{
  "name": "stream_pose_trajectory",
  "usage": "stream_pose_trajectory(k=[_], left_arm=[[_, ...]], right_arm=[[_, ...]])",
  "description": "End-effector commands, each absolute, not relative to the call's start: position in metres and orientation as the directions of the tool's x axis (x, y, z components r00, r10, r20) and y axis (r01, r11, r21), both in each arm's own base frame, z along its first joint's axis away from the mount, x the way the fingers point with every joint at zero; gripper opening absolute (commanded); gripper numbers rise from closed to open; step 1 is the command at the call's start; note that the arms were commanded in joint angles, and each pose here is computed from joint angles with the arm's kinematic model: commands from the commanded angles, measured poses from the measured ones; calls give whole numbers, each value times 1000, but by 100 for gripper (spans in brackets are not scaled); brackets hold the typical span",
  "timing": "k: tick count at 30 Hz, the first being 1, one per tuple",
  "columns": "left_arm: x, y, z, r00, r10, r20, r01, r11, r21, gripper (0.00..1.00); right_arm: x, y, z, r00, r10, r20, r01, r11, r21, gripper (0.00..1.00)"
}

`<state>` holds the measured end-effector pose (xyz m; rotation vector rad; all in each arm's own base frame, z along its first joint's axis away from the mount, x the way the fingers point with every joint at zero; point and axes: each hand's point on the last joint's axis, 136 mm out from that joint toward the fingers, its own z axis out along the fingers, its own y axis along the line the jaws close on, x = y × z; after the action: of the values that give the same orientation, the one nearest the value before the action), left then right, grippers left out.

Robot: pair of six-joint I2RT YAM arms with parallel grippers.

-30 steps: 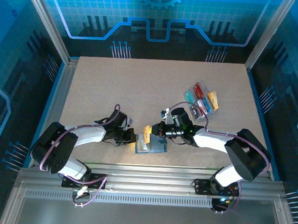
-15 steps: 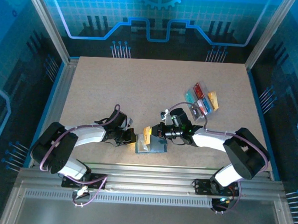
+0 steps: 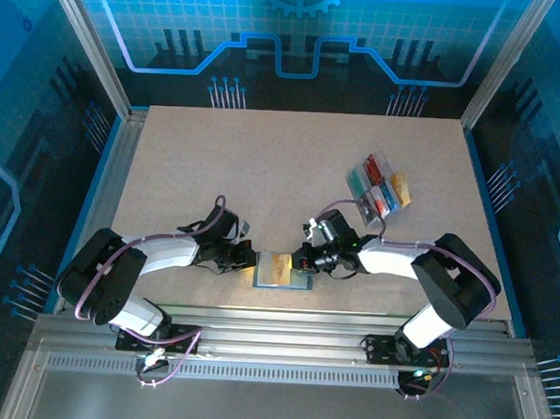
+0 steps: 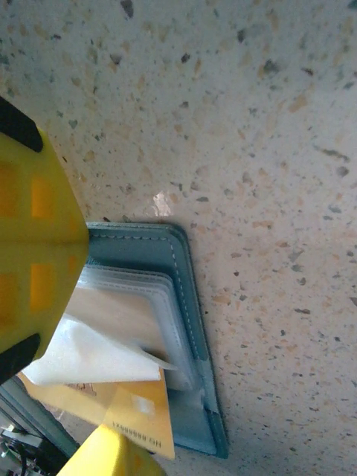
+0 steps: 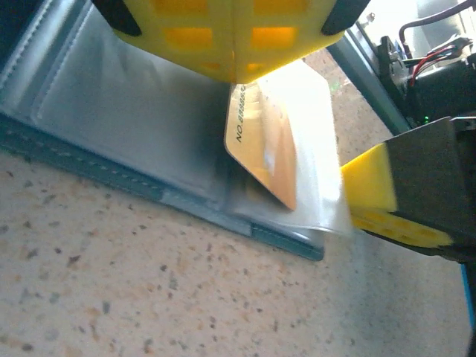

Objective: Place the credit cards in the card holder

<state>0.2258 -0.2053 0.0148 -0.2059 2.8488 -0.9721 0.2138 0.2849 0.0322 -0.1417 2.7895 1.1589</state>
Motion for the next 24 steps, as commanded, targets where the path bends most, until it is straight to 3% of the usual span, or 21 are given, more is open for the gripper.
stream_pose_trajectory(k=[1, 24], left_arm=[[210, -200, 1, -987, -161, -21, -118, 800, -589, 0], [199, -209, -13, -988, -155, 8, -131, 807, -576, 0]], right_arm=[[206, 288, 25, -990, -87, -109, -139, 706, 694, 0], [204, 320, 33, -992, -59, -108, -120, 659, 743, 0]])
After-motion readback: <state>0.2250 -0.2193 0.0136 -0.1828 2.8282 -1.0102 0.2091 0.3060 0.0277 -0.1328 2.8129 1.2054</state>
